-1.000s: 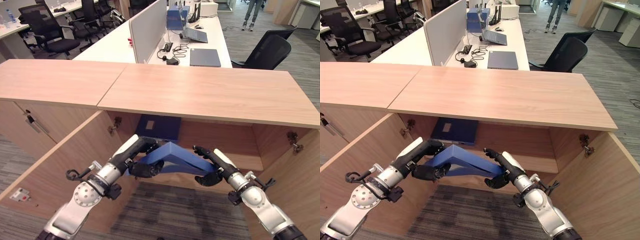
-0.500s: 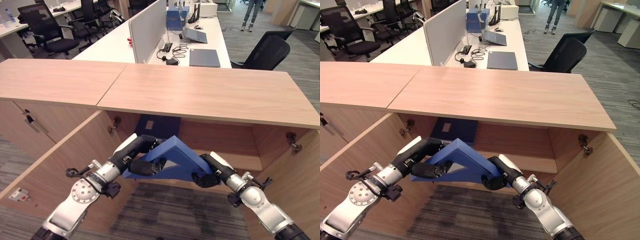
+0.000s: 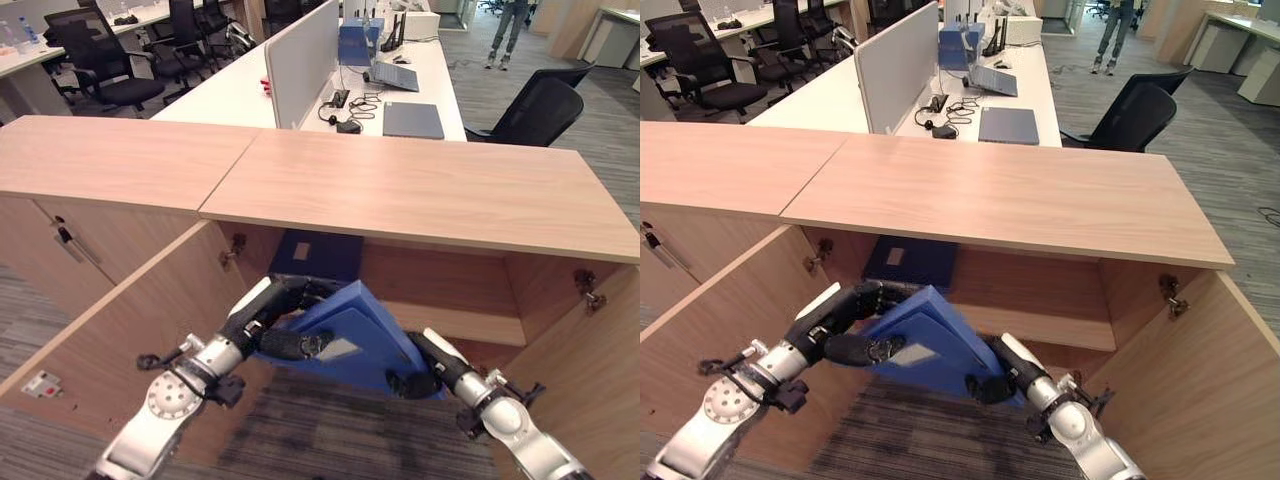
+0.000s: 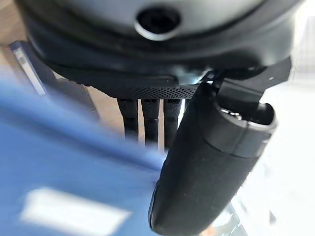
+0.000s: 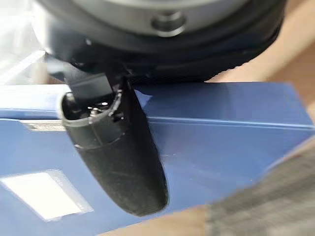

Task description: Put the empty folder in the office cabinet

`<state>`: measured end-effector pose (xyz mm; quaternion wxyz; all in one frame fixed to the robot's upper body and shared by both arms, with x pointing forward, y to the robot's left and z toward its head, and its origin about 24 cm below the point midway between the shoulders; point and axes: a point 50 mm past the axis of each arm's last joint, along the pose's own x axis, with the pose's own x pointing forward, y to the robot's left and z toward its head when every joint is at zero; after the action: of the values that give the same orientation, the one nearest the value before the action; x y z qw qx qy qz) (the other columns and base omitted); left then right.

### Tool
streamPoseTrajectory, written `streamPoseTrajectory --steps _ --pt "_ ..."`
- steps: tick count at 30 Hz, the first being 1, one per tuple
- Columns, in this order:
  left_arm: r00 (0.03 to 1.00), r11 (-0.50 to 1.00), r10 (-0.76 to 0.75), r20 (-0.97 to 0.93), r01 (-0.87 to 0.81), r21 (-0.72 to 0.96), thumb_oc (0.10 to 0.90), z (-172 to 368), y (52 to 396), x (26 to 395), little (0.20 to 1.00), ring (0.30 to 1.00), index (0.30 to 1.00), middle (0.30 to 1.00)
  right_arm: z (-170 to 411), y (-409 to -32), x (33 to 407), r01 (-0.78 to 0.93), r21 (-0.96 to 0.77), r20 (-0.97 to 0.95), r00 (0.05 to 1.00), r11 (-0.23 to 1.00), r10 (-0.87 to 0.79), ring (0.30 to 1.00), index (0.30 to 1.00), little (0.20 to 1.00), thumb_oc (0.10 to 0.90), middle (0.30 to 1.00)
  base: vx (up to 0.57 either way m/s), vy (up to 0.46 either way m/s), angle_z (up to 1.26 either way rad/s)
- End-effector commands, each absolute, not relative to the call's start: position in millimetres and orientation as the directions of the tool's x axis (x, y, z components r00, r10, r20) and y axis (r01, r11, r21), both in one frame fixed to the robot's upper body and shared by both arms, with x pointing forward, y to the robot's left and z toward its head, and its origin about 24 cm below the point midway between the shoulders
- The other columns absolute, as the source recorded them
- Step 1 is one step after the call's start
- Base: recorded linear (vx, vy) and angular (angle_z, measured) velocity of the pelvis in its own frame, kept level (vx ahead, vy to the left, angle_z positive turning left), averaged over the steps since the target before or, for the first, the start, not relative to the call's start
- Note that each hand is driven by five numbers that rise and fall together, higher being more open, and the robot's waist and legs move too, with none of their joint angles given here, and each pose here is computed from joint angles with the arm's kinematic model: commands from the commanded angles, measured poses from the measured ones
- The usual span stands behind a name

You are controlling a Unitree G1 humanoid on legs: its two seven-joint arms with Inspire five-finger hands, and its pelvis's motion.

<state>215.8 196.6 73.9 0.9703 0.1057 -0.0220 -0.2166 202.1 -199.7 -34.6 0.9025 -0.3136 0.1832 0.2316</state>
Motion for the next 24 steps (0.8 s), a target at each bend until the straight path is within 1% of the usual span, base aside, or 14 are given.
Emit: streamPoseTrajectory --steps 1,2,5,7,9,10,13,15,16,17,18,20,22,24 --pt "0.944 0.962 -0.248 0.219 0.213 0.169 0.800 100 217 232 0.900 0.900 0.900 0.900 -19 -223 220 -0.464 -0.578 -0.426 0.873 0.671 0.237 0.300 0.300 0.300 0.400 0.300 0.00 0.000 0.00" --pt "0.974 0.978 -0.174 0.148 0.153 0.145 0.800 81 227 226 0.900 0.900 0.900 0.900 -37 -240 210 -0.452 -0.546 -0.506 0.849 0.706 0.152 0.300 0.300 0.300 0.400 0.300 0.00 0.000 0.00" --pt "0.987 0.982 -0.135 0.085 0.122 0.141 0.800 68 235 218 0.900 0.900 0.900 0.900 -49 -253 203 -0.415 -0.506 -0.553 0.829 0.756 0.085 0.300 0.300 0.300 0.400 0.300 0.00 0.000 0.00" --pt "0.995 0.991 -0.097 0.020 0.095 0.093 0.800 53 240 211 0.900 0.900 0.900 0.900 -65 -264 192 -0.337 -0.411 -0.615 0.788 0.847 0.016 0.300 0.300 0.300 0.400 0.300 0.00 0.000 0.00" --pt "0.996 0.996 -0.050 -0.073 0.055 0.073 0.800 34 246 202 0.900 0.900 0.900 0.900 -86 -276 177 -0.177 -0.268 -0.695 0.717 0.947 -0.062 0.300 0.300 0.300 0.400 0.300 -0.01 -0.015 0.06" --pt "0.996 0.996 -0.049 -0.073 0.055 0.073 0.800 34 246 202 0.900 0.900 0.900 0.900 -86 -276 178 -0.177 -0.267 -0.694 0.717 0.947 -0.062 0.300 0.300 0.300 0.400 0.300 0.00 -0.019 0.06" --pt "0.992 1.000 -0.007 -0.130 0.010 0.022 0.800 20 247 195 0.900 0.900 0.900 0.900 -101 -279 168 0.067 -0.110 -0.733 0.668 0.992 -0.127 0.300 0.300 0.300 0.400 0.300 0.00 -0.011 0.03" --pt "0.987 1.000 0.003 -0.163 -0.007 -0.025 0.800 13 244 192 0.900 0.900 0.900 0.900 -112 -277 162 0.266 0.019 -0.760 0.631 0.964 -0.159 0.300 0.300 0.300 0.400 0.300 0.00 -0.022 0.08" --pt "0.984 0.998 0.011 -0.181 -0.022 -0.058 0.800 9 242 190 0.900 0.900 0.900 0.900 -119 -271 162 0.502 0.197 -0.764 0.617 0.842 -0.188 0.300 0.300 0.300 0.400 0.300 0.00 -0.018 0.08" --pt "0.984 0.998 0.011 -0.180 -0.022 -0.058 0.800 9 242 190 0.900 0.900 0.900 0.900 -119 -271 163 0.502 0.198 -0.764 0.618 0.842 -0.188 0.300 0.300 0.300 0.400 0.300 0.01 -0.023 0.06" --pt "0.981 0.997 0.013 -0.195 -0.028 -0.078 0.800 6 240 189 0.900 0.900 0.900 0.900 -119 -263 168 0.609 0.349 -0.745 0.642 0.712 -0.184 0.300 0.300 0.300 0.400 0.300 -0.01 -0.011 0.04" --pt "0.979 0.995 0.013 -0.205 -0.033 -0.095 0.800 4 239 189 0.900 0.900 0.900 0.900 -118 -258 173 0.674 0.449 -0.718 0.663 0.587 -0.212 0.300 0.300 0.300 0.400 0.300 -0.01 -0.014 0.03" --pt "0.976 0.994 0.005 -0.219 -0.028 -0.102 0.800 1 237 191 0.900 0.900 0.900 0.900 -100 -255 195 0.645 0.576 -0.616 0.746 0.502 -0.253 0.300 0.300 0.300 0.400 0.300 0.01 -0.021 0.09" --pt "0.976 0.996 -0.003 -0.218 -0.018 -0.092 0.800 2 236 192 0.900 0.900 0.900 0.900 -93 -254 204 0.622 0.621 -0.575 0.775 0.477 -0.263 0.300 0.300 0.300 0.400 0.300 -0.01 -0.011 0.10"
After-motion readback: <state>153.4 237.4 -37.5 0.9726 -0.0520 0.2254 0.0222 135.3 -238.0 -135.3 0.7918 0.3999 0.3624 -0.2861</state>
